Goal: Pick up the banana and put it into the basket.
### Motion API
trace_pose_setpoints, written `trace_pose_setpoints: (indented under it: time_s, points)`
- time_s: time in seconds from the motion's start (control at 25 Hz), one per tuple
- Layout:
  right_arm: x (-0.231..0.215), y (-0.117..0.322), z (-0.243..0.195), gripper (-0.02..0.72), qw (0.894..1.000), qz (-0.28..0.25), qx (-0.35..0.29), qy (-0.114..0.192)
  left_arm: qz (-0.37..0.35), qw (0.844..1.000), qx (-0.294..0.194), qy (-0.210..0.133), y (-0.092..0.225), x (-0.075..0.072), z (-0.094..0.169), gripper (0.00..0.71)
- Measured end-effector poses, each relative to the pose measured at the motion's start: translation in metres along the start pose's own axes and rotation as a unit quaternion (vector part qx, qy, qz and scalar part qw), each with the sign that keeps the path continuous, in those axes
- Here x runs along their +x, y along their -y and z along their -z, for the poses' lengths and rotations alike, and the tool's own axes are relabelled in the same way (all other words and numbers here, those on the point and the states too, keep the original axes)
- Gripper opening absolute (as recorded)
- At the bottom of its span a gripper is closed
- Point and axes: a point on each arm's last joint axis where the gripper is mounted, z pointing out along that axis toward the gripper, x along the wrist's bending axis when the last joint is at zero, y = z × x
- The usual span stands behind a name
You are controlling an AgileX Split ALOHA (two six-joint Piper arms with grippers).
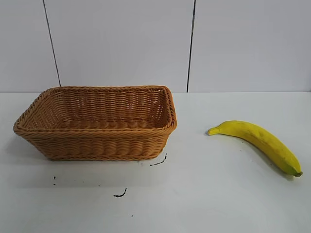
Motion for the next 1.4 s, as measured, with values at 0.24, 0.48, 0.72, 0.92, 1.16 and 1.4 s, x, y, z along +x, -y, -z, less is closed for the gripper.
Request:
trace_pose_setpoints:
  time_s: [0.24,0.48,0.72,0.92,1.16,1.4]
  points:
    - [0.000,0.000,0.000,0.680,1.000,0.000,0.000,0.000,0.000,1.000,0.000,0.000,0.000,0.000,0.000,0.690]
    - [-0.001,0.000,0.000,0.680,1.000,0.002,-0.001,0.003,0.000,1.000,0.000,0.000,0.000,0.000,0.000,0.690]
    - [-0.001,-0.012,0.000,0.680,1.000,0.005,0.013,0.008,0.000,1.000,0.000,0.000,0.000,0.000,0.000,0.690]
    - [0.000,-0.053,-0.019,0.680,0.997,0.004,0.078,0.011,0.000,1.000,0.000,0.000,0.000,0.000,0.000,0.690]
    - [0.002,-0.105,-0.071,0.680,0.984,0.011,0.176,0.013,0.000,1.000,0.000,0.000,0.000,0.000,0.000,0.690]
    - [0.003,-0.144,-0.141,0.680,0.960,0.055,0.276,-0.001,0.000,1.000,0.000,0.000,0.000,0.000,0.000,0.690]
